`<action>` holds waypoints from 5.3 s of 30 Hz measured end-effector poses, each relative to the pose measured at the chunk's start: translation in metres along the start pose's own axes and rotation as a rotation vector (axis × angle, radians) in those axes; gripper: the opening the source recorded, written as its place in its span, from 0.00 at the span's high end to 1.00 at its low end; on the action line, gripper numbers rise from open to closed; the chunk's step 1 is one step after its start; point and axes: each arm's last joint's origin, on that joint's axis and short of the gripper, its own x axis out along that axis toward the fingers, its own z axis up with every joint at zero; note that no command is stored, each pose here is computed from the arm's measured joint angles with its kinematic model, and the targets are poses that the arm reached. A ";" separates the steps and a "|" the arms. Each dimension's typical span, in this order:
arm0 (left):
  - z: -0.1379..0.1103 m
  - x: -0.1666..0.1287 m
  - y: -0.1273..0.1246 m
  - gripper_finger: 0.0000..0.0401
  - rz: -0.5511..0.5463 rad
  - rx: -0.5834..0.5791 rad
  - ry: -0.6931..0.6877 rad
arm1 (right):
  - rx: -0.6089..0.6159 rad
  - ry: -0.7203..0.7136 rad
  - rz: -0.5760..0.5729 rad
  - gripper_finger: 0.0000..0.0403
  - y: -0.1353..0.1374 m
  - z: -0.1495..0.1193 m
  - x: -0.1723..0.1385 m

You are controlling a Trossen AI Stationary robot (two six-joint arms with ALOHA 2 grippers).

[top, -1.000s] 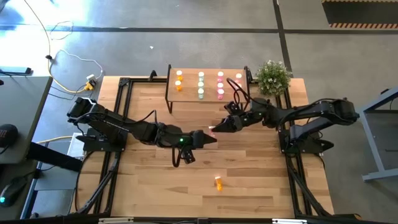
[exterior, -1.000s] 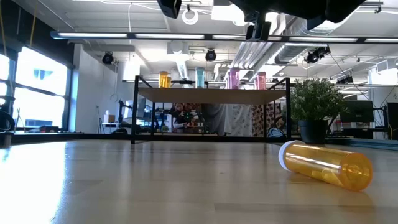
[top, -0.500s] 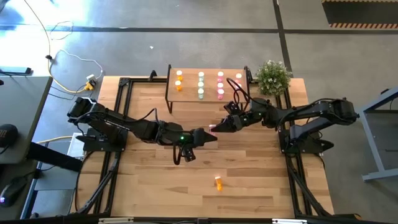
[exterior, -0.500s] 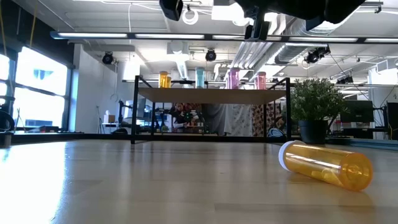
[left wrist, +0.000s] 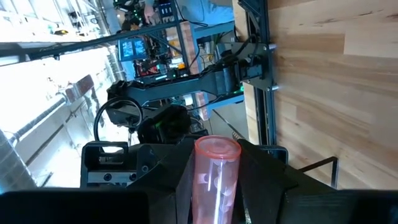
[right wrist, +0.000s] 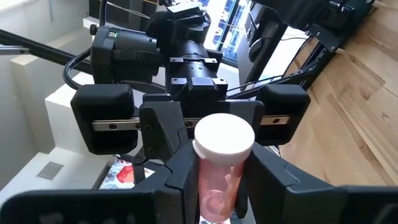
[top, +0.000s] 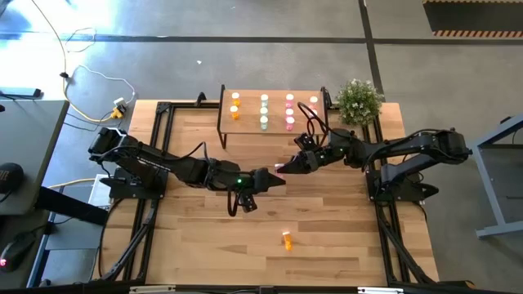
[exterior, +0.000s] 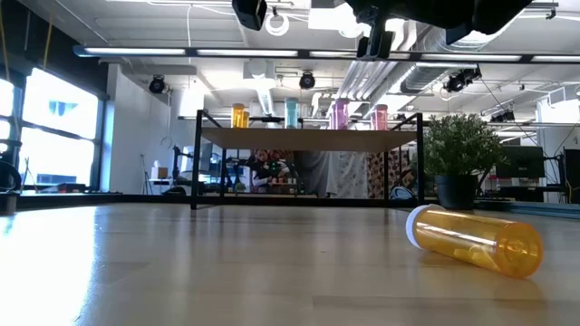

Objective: Pick and place medicine bottles onto shelf by color
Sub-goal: Put the pink pill bottle aligned with the other pink pill bottles

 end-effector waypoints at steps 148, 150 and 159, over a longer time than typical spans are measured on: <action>-0.111 -0.038 -0.006 0.54 0.131 -1.779 0.417 | -0.864 -0.624 -1.203 0.76 -0.067 0.002 -0.090; -0.111 -0.038 -0.006 0.54 0.131 -1.779 0.417 | -0.855 -0.627 -1.191 0.76 -0.066 0.000 -0.089; -0.111 -0.038 -0.006 0.54 0.130 -1.778 0.416 | -0.856 -0.539 -1.256 0.76 -0.039 -0.001 -0.069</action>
